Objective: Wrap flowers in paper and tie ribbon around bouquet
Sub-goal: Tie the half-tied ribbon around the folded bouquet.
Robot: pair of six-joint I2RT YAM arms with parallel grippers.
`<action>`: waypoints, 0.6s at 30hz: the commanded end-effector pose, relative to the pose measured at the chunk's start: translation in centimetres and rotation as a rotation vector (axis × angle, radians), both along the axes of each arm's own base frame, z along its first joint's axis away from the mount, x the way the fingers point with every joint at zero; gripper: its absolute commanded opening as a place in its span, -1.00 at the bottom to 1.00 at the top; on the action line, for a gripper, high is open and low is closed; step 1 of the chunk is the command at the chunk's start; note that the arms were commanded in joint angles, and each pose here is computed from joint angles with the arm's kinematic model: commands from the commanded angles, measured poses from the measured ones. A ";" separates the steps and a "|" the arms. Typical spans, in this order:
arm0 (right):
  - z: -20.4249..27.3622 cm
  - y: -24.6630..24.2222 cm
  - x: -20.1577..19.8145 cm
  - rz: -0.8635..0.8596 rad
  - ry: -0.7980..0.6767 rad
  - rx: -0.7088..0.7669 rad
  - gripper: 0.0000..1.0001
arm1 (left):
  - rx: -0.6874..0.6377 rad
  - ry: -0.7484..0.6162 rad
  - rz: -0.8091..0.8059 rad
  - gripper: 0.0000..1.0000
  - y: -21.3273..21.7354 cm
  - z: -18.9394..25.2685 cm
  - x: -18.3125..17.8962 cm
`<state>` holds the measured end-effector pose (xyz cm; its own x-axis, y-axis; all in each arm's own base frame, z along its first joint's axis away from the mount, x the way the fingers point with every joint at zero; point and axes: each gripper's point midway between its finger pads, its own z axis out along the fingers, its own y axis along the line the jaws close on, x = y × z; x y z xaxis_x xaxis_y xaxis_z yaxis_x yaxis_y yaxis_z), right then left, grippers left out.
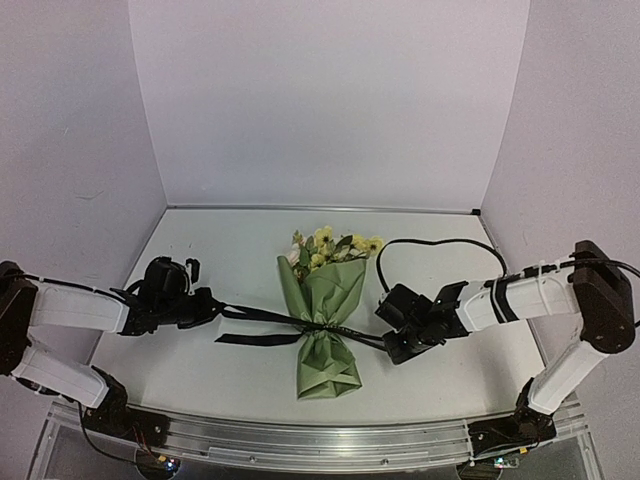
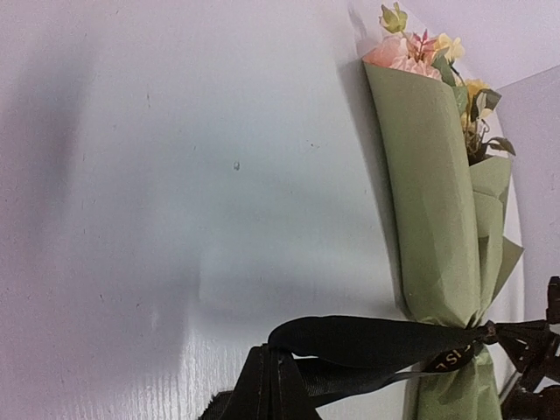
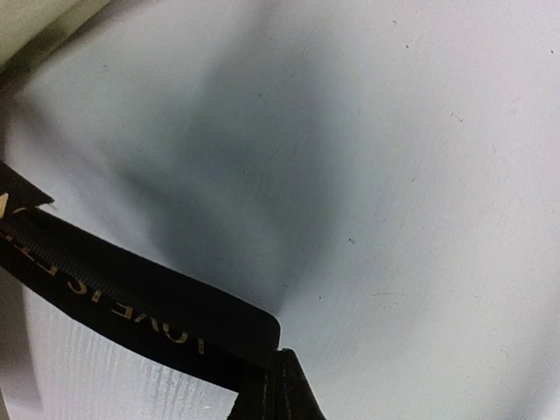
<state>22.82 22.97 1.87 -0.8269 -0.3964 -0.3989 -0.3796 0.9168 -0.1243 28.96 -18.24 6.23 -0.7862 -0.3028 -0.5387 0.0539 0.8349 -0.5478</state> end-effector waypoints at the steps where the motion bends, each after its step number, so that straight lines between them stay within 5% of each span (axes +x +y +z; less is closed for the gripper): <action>1: -0.7 -4.6 -1.3 -0.081 0.027 -0.123 -1.00 | -0.063 -0.003 0.149 -1.00 3.8 0.0 1.4; 10: -1.6 -5.7 -2.6 -0.122 0.047 -0.093 -1.00 | -0.167 0.033 0.230 -1.00 6.1 -0.6 0.7; 18: -2.3 -4.6 -5.0 -0.088 0.077 -0.050 -1.00 | -0.204 0.012 0.145 -1.00 4.9 0.8 0.1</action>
<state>20.50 24.00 1.62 -0.8408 -0.3122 -0.4423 -0.3582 0.9334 0.0221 27.35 -15.71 6.11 -0.8072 -0.4476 -0.3848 -0.0303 0.6824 -0.7304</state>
